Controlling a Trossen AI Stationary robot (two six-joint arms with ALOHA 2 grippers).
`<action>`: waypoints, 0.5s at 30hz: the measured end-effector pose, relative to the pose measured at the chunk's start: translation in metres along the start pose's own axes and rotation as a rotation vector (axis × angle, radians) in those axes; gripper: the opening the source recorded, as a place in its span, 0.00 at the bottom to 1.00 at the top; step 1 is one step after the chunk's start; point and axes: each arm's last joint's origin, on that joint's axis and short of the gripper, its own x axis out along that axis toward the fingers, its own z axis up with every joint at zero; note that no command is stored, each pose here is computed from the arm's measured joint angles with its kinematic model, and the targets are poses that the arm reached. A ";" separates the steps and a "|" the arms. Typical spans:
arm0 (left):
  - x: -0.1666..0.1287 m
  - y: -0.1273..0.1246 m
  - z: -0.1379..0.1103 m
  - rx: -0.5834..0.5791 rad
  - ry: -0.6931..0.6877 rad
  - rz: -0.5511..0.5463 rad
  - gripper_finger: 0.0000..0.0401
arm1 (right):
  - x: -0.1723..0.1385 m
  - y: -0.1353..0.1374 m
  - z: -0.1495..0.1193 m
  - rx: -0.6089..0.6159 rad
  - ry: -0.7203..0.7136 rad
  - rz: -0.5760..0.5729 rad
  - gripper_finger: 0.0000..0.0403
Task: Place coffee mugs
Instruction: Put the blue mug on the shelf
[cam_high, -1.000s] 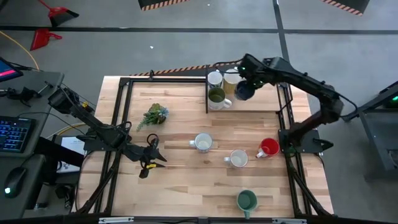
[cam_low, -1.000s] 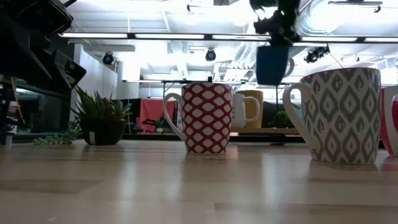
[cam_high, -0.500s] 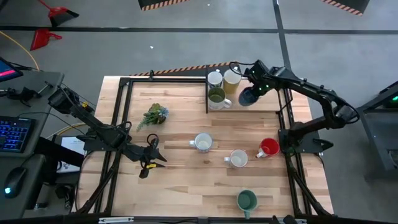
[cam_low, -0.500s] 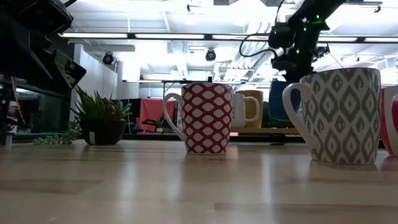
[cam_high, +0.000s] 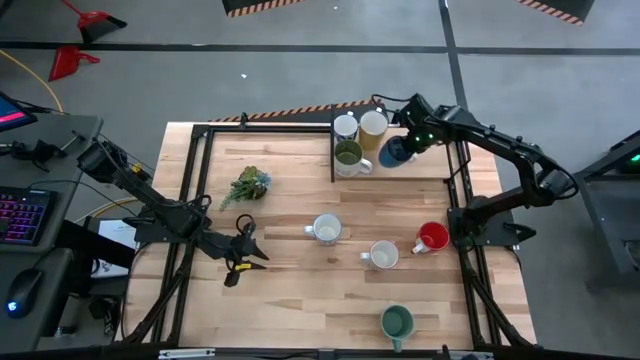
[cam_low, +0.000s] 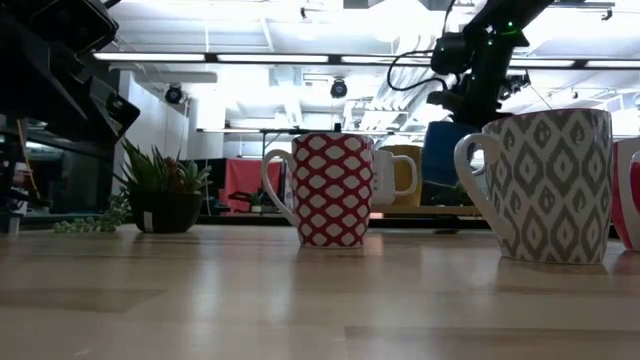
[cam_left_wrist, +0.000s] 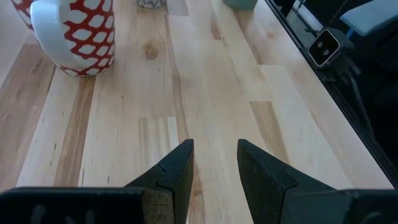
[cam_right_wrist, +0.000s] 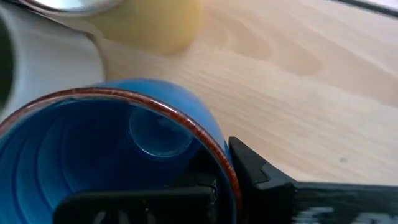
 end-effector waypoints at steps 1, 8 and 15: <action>0.000 0.000 0.000 0.000 0.000 0.000 0.28 | 0.000 0.000 -0.001 0.005 0.008 -0.011 0.00; 0.000 0.000 0.000 0.000 0.000 0.000 0.28 | 0.000 0.008 -0.007 0.064 0.001 -0.059 0.00; 0.000 0.000 0.000 0.000 0.001 0.000 0.28 | 0.000 0.014 -0.011 0.081 -0.020 -0.098 0.00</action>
